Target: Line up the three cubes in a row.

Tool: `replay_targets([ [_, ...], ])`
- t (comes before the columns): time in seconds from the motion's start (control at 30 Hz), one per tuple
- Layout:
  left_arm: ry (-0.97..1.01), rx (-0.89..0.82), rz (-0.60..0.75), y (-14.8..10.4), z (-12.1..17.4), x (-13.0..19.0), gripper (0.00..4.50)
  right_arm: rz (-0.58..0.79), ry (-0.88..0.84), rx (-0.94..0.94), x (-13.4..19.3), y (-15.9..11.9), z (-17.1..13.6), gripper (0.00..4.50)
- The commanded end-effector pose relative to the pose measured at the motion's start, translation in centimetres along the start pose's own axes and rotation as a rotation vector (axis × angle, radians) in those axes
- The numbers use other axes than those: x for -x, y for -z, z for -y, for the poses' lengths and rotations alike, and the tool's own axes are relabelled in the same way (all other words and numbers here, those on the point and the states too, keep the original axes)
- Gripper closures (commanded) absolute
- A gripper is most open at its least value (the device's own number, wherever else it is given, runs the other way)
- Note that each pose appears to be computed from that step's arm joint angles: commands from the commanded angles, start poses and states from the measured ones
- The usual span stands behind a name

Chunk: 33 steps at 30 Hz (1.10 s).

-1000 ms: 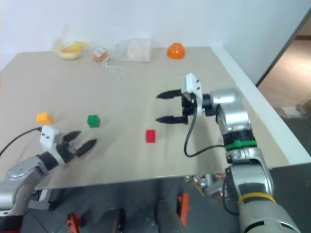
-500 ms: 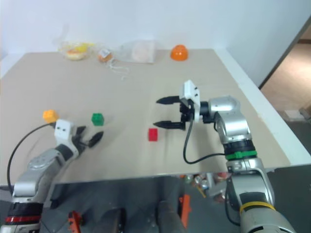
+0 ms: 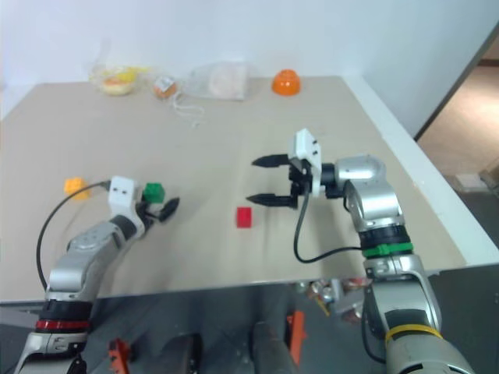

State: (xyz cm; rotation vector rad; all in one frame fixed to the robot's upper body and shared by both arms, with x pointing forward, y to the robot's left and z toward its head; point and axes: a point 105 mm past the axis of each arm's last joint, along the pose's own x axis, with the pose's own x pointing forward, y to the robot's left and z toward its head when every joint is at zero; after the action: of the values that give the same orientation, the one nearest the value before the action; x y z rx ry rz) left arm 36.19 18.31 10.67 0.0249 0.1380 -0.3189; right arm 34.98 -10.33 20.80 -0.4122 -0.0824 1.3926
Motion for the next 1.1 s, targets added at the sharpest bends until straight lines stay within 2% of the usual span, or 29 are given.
replay_targets([
  [0.03, -0.04, -0.016, 0.024, -0.8, -0.8, 0.1, 1.49, 0.025, 0.014, 0.045, 0.4, -1.1, 0.4, 0.0],
  [0.2, -0.06, -0.028, 0.009, -0.6, -1.3, 0.1, 3.16, 0.022, 0.018, 0.042, 0.3, -0.9, 0.5, 0.0],
  [0.33, -0.004, -0.049, 0.01, -0.7, -1.0, -0.3, 3.19, 0.017, 0.02, 0.043, 0.2, -0.8, 0.5, 0.0],
  [0.43, 0.078, -0.129, 0.033, -1.2, -0.6, -0.3, 3.19, 0.012, 0.02, 0.046, 0.2, -0.7, 0.6, 0.0],
  [0.6, 0.437, -0.228, 0.094, -1.8, 1.6, 1.9, 3.19, 0.006, 0.018, 0.047, 0.6, -0.8, 0.7, 0.0],
  [0.7, 0.57, -0.264, 0.111, -2.2, 1.6, 3.0, 3.19, 0.015, 0.009, 0.034, 1.1, -1.1, 0.5, 0.0],
  [0.83, 0.713, -0.297, 0.14, -3.0, 2.1, 3.0, 3.19, 0.019, -0.01, -0.001, 2.0, -1.3, -0.3, 0.0],
  [1.1, 0.98, -0.301, 0.103, -2.2, 5.3, 1.6, 3.19, 0.018, 0.036, -0.053, 3.6, -1.4, -1.3, 0.0],
])
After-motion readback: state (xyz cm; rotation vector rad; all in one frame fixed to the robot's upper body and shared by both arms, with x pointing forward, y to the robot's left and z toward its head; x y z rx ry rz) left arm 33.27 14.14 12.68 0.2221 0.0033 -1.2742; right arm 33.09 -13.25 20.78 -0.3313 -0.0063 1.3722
